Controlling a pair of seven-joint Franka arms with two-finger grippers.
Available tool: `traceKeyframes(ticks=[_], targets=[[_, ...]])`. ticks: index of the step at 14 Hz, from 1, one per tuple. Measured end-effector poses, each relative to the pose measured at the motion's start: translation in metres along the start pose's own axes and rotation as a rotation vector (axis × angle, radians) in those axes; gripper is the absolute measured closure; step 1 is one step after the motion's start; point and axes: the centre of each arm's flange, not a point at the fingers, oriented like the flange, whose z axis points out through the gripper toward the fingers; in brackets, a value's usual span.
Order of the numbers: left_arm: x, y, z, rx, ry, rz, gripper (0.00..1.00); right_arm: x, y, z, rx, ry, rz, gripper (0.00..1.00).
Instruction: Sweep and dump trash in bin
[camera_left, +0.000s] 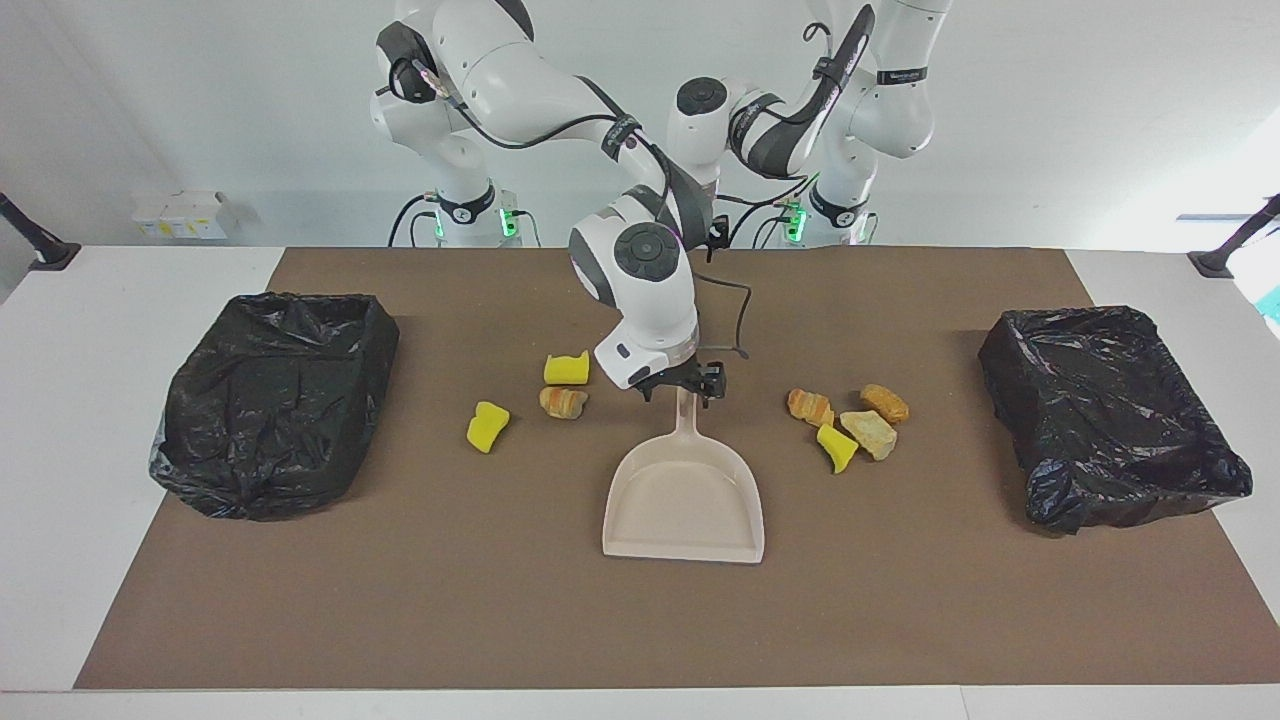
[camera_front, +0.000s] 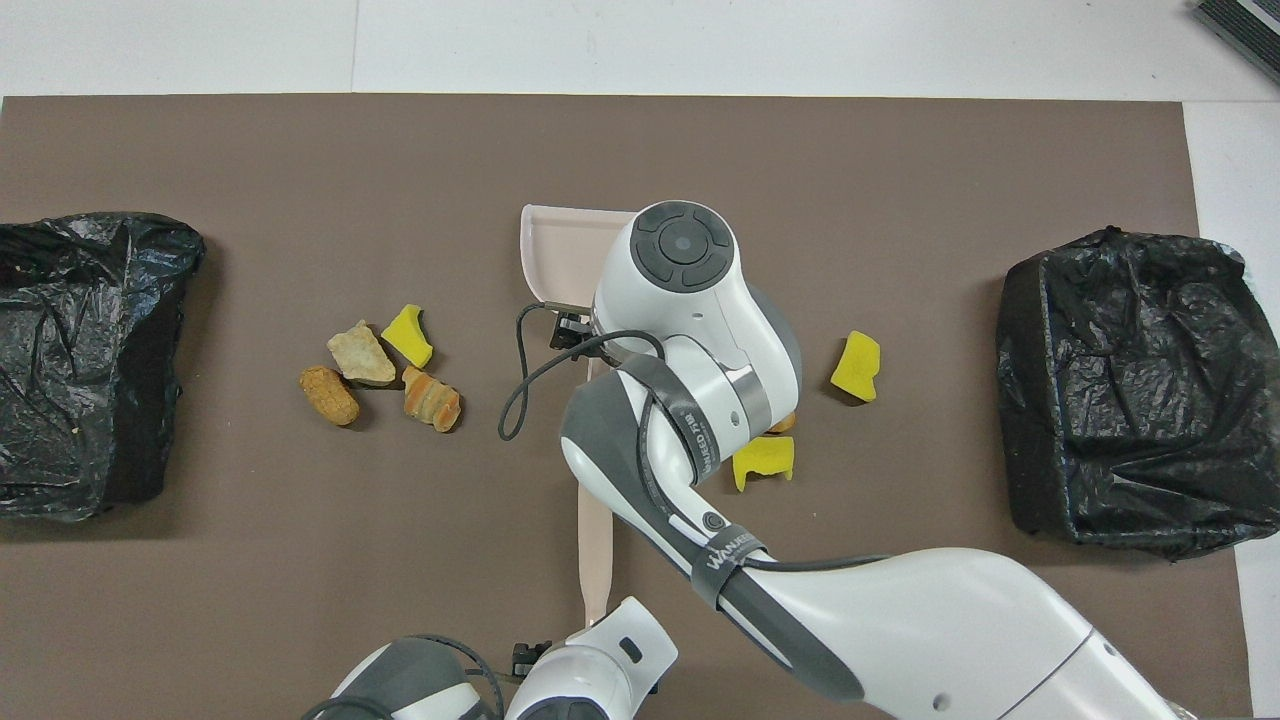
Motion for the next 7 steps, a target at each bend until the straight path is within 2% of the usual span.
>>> traceKeyframes(ticks=[1,2,3,5,6,7], targets=[[-0.001,0.000,0.001,0.002,-0.002,0.001,0.00,-0.001,-0.001,0.001,-0.002,-0.001,-0.002,0.15],[-0.002,0.000,0.002,0.003,-0.003,0.001,0.07,-0.003,-0.002,0.004,-0.006,-0.003,-0.007,0.19],[-0.002,0.000,0.002,0.003,-0.003,0.001,0.07,-0.006,-0.004,0.006,-0.013,-0.003,-0.015,0.19],[-0.002,0.000,0.002,0.004,-0.004,0.001,0.26,-0.013,-0.008,0.014,-0.027,-0.006,-0.030,0.21],[-0.002,0.000,0.003,0.004,-0.004,0.001,0.42,-0.014,-0.008,0.017,-0.032,-0.008,-0.033,0.26],[-0.002,0.000,0.003,0.005,-0.005,0.001,0.55,-0.015,-0.008,0.020,-0.039,-0.008,-0.036,0.26]])
